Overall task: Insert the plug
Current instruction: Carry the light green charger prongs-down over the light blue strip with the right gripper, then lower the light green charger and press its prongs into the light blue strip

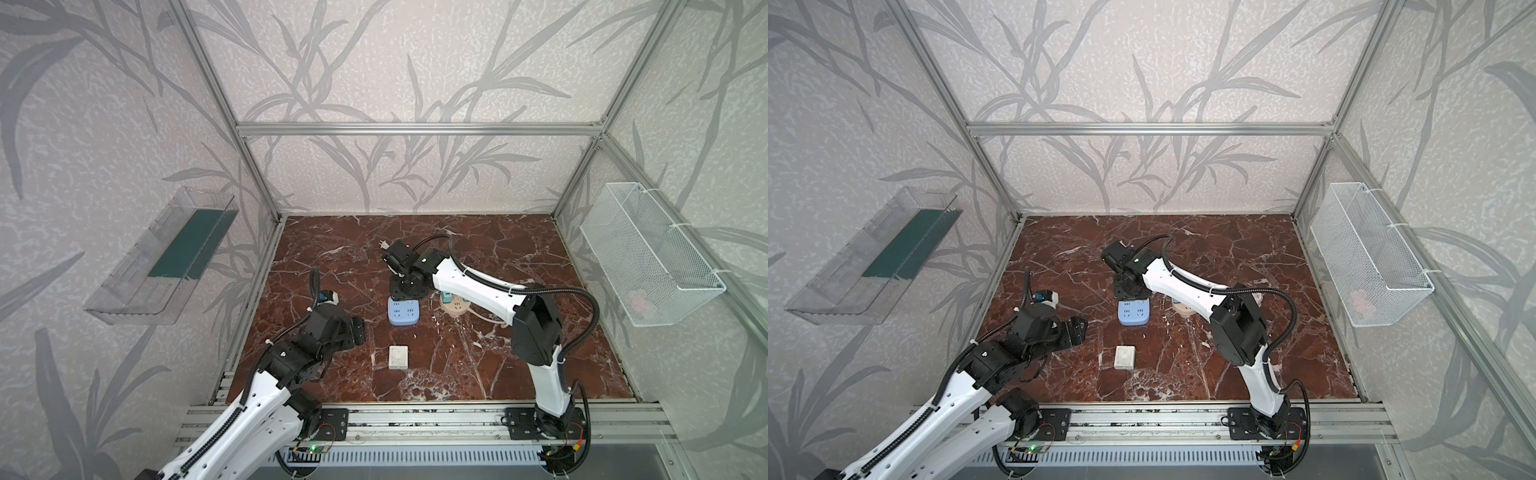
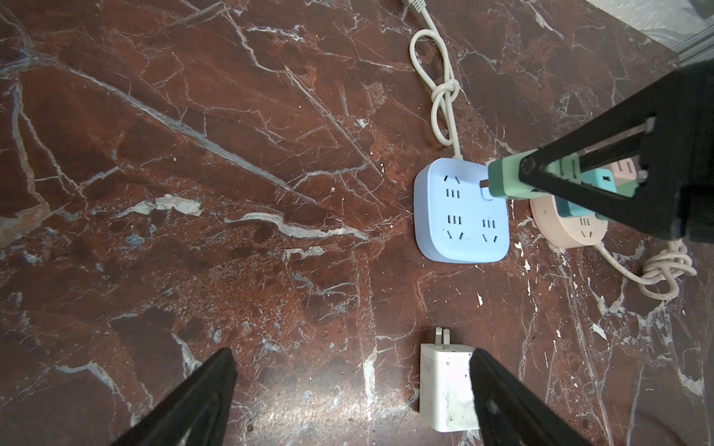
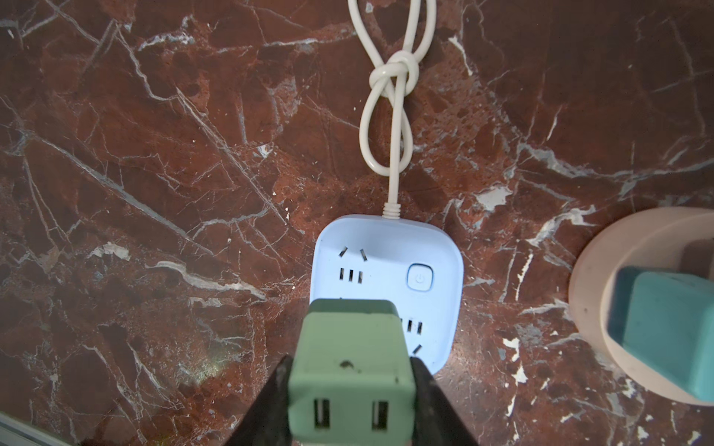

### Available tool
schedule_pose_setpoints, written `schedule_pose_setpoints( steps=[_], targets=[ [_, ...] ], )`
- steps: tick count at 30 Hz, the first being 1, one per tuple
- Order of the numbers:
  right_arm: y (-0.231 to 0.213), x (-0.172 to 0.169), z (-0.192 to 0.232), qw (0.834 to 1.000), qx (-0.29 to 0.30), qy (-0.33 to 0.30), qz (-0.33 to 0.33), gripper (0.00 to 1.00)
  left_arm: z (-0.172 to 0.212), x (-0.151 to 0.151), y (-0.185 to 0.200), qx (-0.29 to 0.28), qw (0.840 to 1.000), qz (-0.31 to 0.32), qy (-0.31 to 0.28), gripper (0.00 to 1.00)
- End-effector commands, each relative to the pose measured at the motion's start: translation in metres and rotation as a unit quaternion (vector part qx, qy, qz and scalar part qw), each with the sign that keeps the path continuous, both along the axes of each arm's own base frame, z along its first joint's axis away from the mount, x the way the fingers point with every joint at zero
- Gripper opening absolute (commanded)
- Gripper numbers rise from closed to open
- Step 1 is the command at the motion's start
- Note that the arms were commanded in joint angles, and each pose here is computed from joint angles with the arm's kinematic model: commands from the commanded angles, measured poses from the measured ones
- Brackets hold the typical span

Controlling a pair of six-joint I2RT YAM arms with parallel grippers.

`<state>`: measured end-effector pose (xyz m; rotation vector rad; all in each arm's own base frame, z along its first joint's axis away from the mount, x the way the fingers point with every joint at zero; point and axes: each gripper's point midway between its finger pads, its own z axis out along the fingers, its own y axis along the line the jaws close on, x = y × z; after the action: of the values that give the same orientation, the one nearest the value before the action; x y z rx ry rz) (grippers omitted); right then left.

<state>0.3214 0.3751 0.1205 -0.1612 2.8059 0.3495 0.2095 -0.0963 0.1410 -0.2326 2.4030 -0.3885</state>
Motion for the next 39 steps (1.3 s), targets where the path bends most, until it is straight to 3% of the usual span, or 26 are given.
schedule_pose_setpoints(
  steps=[1, 39],
  targets=[
    [0.002, 0.001, -0.002, 1.000, -0.003, 0.012, -0.008, 0.00, 0.001, 0.002, -0.007, -0.006, 1.000, -0.017, -0.005, 0.92],
    [0.006, 0.006, -0.027, 0.999, -0.031, 0.025, 0.005, 0.00, 0.000, 0.004, -0.015, -0.016, 0.999, -0.031, -0.003, 0.92]
  ],
)
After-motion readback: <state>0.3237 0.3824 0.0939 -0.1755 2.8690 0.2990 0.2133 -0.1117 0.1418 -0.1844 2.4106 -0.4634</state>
